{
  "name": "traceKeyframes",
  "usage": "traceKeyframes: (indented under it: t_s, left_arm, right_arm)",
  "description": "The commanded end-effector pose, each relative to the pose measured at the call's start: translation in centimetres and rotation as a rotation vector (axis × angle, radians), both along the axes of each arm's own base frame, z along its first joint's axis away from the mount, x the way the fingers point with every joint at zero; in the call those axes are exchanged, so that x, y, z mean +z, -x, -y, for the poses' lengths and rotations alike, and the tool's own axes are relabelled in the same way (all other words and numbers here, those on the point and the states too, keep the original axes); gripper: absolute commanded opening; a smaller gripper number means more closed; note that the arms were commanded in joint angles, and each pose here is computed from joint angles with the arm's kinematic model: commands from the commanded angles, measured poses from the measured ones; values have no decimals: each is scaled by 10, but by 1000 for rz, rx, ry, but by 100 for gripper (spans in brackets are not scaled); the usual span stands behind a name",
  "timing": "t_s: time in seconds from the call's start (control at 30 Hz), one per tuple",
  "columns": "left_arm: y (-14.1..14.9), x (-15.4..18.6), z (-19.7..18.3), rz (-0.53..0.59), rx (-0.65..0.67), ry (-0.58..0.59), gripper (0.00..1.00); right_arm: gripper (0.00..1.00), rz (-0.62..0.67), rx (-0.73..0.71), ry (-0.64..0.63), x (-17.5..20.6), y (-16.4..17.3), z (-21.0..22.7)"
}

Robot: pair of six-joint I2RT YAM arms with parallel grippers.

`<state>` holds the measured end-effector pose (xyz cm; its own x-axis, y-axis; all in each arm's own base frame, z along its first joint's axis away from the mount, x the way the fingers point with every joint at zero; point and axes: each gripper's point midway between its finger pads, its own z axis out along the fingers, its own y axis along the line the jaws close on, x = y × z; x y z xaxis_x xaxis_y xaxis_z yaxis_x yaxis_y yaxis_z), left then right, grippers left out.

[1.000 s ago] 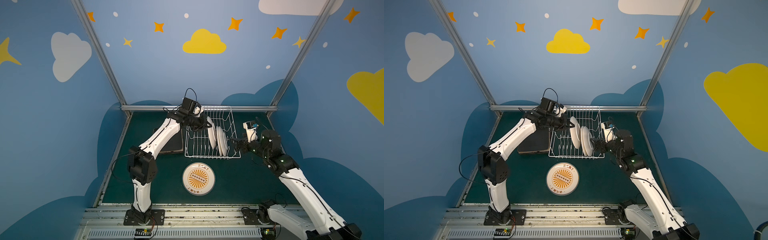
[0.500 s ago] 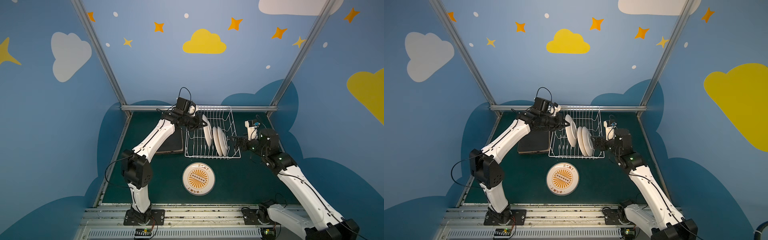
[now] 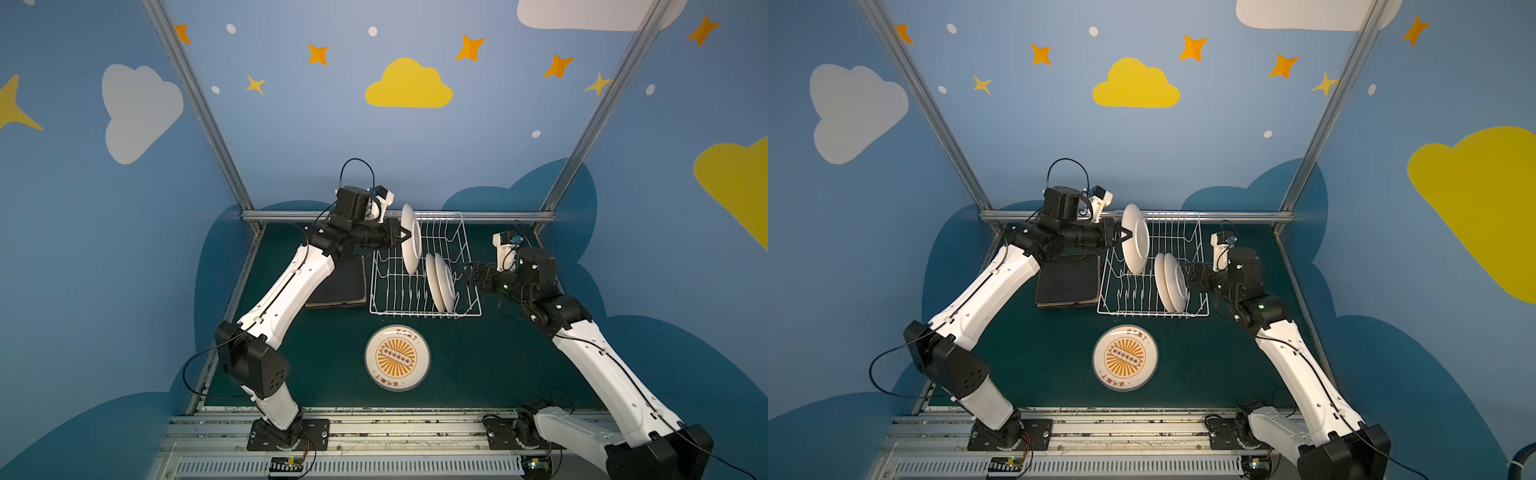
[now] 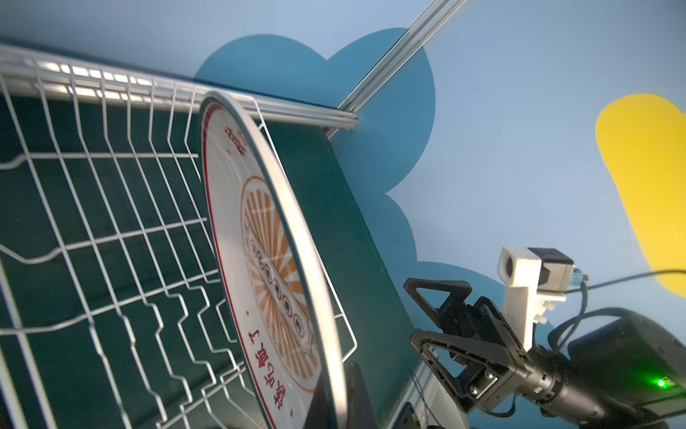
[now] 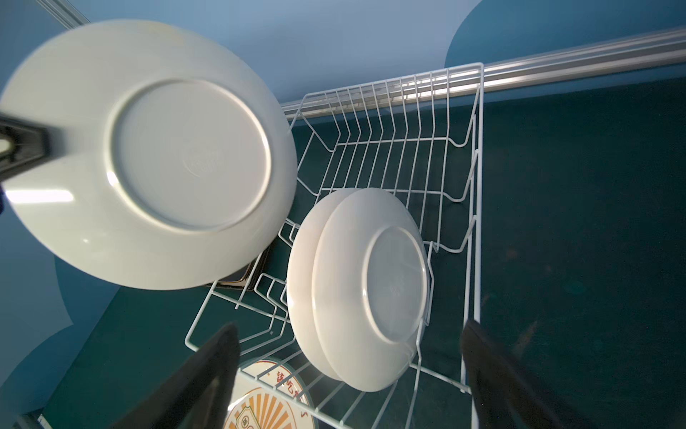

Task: Unload the plates from the dish rack
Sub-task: Pick up a plate from the dish rack.

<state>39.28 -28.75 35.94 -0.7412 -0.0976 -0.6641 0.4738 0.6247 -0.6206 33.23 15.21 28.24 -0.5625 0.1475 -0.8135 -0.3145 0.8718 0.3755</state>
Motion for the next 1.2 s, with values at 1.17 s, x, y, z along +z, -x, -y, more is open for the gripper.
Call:
traceKeyframes:
  t_s: [1.17]
  left_arm:
    - [46,-17,-37,952,-173,-776,3]
  right_arm:
    - [87,-101,160,-320,67,-8,-50]
